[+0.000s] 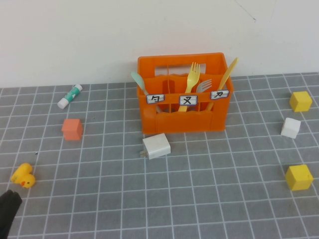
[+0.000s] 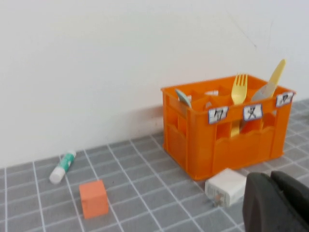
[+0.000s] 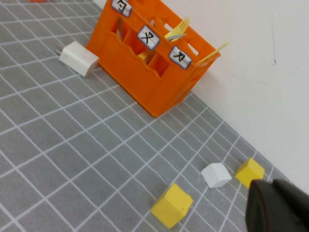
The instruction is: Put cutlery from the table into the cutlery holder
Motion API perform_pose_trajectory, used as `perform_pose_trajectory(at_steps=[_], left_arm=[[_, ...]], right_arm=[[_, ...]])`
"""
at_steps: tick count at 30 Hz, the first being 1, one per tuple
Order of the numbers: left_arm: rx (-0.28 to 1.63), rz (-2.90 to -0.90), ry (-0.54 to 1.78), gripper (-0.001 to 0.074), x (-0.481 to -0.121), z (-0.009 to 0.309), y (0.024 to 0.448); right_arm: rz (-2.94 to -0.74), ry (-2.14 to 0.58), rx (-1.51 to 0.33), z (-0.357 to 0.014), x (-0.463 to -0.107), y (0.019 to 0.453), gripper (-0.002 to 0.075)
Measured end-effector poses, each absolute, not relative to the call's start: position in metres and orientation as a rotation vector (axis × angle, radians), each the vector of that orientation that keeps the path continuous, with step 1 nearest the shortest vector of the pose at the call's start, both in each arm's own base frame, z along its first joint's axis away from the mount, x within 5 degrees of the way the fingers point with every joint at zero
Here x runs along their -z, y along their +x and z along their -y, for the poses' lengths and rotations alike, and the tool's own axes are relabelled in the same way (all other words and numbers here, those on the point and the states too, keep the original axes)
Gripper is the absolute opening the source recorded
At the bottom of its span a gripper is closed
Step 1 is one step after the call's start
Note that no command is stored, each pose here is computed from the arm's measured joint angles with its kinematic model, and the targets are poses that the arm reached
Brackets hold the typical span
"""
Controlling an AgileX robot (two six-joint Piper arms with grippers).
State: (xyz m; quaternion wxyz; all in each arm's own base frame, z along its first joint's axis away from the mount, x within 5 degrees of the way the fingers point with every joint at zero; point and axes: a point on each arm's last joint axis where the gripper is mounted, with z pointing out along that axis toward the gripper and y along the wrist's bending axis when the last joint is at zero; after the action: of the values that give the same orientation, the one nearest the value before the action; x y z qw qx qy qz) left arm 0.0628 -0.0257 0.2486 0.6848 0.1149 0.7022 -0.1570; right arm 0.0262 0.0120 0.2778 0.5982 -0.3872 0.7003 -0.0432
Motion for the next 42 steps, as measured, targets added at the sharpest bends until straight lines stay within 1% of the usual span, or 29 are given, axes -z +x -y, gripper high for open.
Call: perform_pose_trajectory(at_steps=[3, 6, 9, 12, 16, 19, 23, 31, 42], left_arm=[[0.347, -1.584, 0.252, -0.0001, -0.241, 0.025, 0.063], [0.328, -1.576, 0.167, -0.0001, -0.235, 0.02, 0.06], [0.26, -1.562, 0.076, -0.0001, -0.225, 0.013, 0.057], [0.165, -1.551, 0.041, -0.0001, -0.211, 0.007, 0.055], [0.145, -1.591, 0.001, -0.0001, -0.198, 0.005, 0.057], [0.171, -1.647, -0.035, -0.0001, -0.192, 0.005, 0.056], [0.2, -1.838, -0.11, -0.0001, -0.174, 0.004, 0.053], [0.183, -1.867, -0.096, -0.0001, -0.173, 0.004, 0.053], [0.154, -1.867, -0.062, -0.0001, -0.173, 0.004, 0.053]], right_arm=[[-1.624, -0.899, 0.102, -0.012, -0.278, 0.026, 0.0], [-1.625, -0.899, 0.102, -0.012, -0.278, 0.027, 0.0], [-1.627, -0.898, 0.094, -0.012, -0.278, 0.026, 0.0], [-1.627, -0.897, 0.09, -0.013, -0.278, 0.026, 0.0], [-1.629, -0.893, 0.083, -0.013, -0.278, 0.026, 0.0], [-1.631, -0.881, 0.091, -0.012, -0.278, 0.026, 0.0], [-1.671, -0.787, 0.159, -0.01, -0.278, 0.026, 0.0], [-1.742, -0.566, 0.332, -0.003, -0.279, 0.023, 0.0], [-1.753, -0.542, 0.347, -0.002, -0.278, 0.024, 0.0]])
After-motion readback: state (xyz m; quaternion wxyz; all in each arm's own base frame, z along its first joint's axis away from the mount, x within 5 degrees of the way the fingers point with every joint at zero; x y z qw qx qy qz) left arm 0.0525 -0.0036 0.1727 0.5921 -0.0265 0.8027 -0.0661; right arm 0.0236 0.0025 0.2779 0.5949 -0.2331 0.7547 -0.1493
